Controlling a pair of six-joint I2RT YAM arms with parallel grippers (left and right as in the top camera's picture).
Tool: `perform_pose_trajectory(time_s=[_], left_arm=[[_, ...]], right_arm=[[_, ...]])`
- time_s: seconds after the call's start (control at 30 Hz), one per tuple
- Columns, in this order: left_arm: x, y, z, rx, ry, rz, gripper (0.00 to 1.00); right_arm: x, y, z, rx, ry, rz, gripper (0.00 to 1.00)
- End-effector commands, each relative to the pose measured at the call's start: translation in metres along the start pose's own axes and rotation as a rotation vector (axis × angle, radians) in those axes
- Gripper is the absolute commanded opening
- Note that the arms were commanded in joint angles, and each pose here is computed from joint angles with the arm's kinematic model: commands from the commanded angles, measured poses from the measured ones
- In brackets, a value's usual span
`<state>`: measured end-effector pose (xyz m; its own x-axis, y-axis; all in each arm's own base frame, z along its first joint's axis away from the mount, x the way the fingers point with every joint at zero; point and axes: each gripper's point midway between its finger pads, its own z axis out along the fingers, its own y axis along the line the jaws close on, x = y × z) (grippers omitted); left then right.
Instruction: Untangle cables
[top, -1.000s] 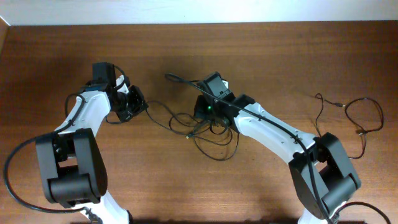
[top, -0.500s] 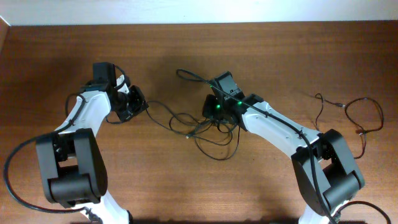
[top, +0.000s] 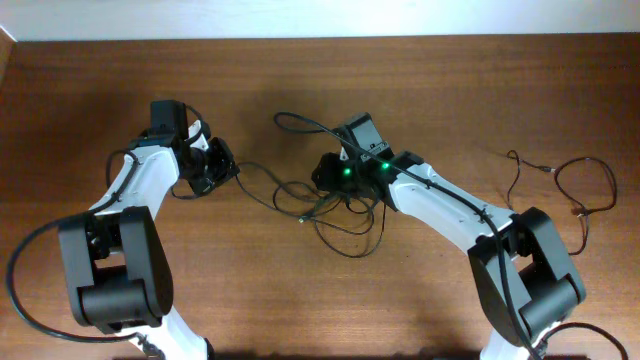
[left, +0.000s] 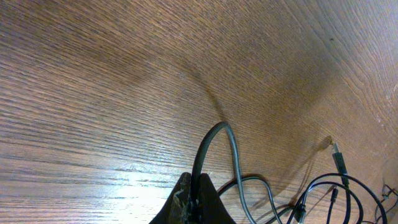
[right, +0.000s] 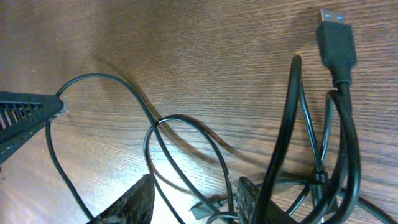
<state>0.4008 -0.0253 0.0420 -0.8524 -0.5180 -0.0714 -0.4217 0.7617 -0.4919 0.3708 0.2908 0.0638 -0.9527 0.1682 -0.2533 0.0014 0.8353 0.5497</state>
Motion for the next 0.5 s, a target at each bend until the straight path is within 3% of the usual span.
perform_pose_trajectory(time_s=[0.0, 0.03, 0.07, 0.13, 0.3, 0.47], left_arm=[[0.001, 0.003, 0.003, -0.009, 0.005, -0.011, 0.02], [0.001, 0.003, 0.003, -0.009, 0.005, -0.011, 0.02], [0.001, 0.003, 0.003, -0.009, 0.005, -0.011, 0.02], [0.001, 0.003, 0.003, -0.009, 0.005, -0.011, 0.02], [0.001, 0.003, 0.003, -0.009, 0.005, -0.011, 0.01], [0.001, 0.003, 0.003, -0.009, 0.005, -0.011, 0.01]], right_arm=[[0.011, -0.012, 0.017, 0.014, 0.050, -0.001, 0.42], [0.013, -0.014, 0.021, 0.016, 0.057, 0.001, 0.41], [0.013, -0.015, 0.023, 0.015, 0.062, 0.003, 0.32], [0.012, -0.007, 0.022, -0.031, 0.067, -0.041, 0.04], [0.008, 0.033, -0.007, -0.217, 0.075, -0.171, 0.04], [-0.002, 0.093, -0.090, -0.397, -0.033, -0.301, 0.04]])
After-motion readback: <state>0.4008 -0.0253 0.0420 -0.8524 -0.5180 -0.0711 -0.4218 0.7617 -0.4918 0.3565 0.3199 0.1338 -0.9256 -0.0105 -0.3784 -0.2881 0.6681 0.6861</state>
